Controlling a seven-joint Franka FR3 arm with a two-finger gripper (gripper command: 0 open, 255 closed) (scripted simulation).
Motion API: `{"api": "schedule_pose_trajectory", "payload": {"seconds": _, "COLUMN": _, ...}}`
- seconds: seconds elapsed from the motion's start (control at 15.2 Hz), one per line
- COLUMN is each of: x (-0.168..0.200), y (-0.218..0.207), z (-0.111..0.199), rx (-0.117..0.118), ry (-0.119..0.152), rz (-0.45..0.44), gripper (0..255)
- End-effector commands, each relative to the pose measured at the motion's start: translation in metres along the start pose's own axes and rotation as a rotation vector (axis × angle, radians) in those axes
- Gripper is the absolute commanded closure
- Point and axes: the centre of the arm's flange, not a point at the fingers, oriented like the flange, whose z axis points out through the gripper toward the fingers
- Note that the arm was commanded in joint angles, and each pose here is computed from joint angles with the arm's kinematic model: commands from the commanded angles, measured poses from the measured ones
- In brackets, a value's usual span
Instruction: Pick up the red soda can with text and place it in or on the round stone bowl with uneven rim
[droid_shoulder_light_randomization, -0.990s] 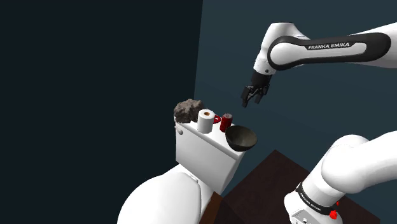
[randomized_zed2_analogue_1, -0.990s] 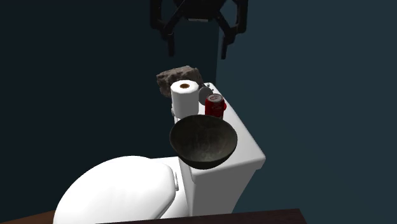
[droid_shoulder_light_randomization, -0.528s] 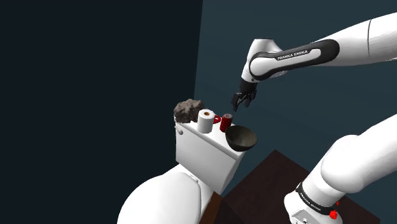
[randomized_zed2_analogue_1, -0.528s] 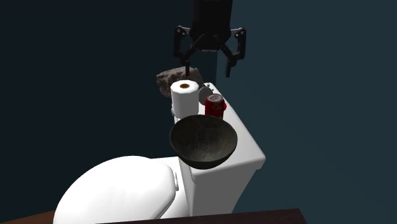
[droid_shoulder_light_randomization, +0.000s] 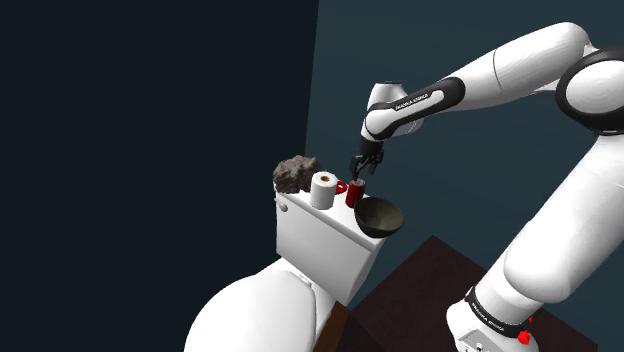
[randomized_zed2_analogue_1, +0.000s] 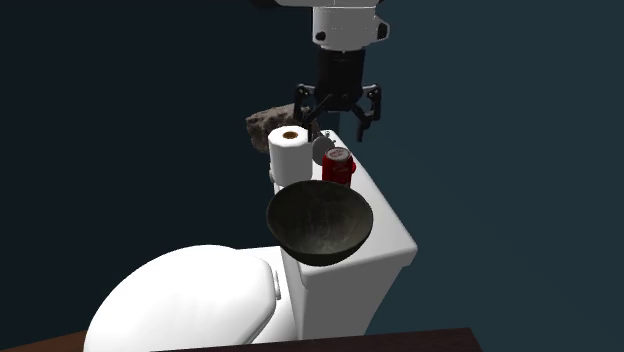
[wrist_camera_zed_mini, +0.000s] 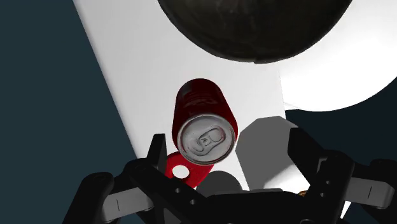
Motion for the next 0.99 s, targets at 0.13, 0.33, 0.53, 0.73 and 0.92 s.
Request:
{"api": "schedule_pose_trajectory", "payload": {"seconds": 0.13, "x": 0.026, "y": 0.012, "z": 0.030, "rx": -0.006, "ry": -0.006, "rz": -0.012, "gripper": 0}}
{"api": "schedule_pose_trajectory", "payload": {"seconds": 0.33, "x": 0.026, "y": 0.012, "z": 0.046, "rx": -0.006, "ry": -0.006, "rz": -0.012, "gripper": 0}}
{"api": "schedule_pose_trajectory", "payload": {"seconds": 0.53, "x": 0.026, "y": 0.012, "z": 0.062, "rx": -0.006, "ry": -0.006, "rz": -0.012, "gripper": 0}}
{"api": "schedule_pose_trajectory", "payload": {"seconds": 0.73, "x": 0.026, "y": 0.012, "z": 0.070, "rx": -0.006, "ry": -0.006, "rz": -0.012, "gripper": 0}}
{"api": "schedule_pose_trajectory", "payload": {"seconds": 0.92, "x": 0.026, "y": 0.012, "z": 0.070, "rx": -0.006, "ry": -0.006, "rz": -0.012, "gripper": 0}}
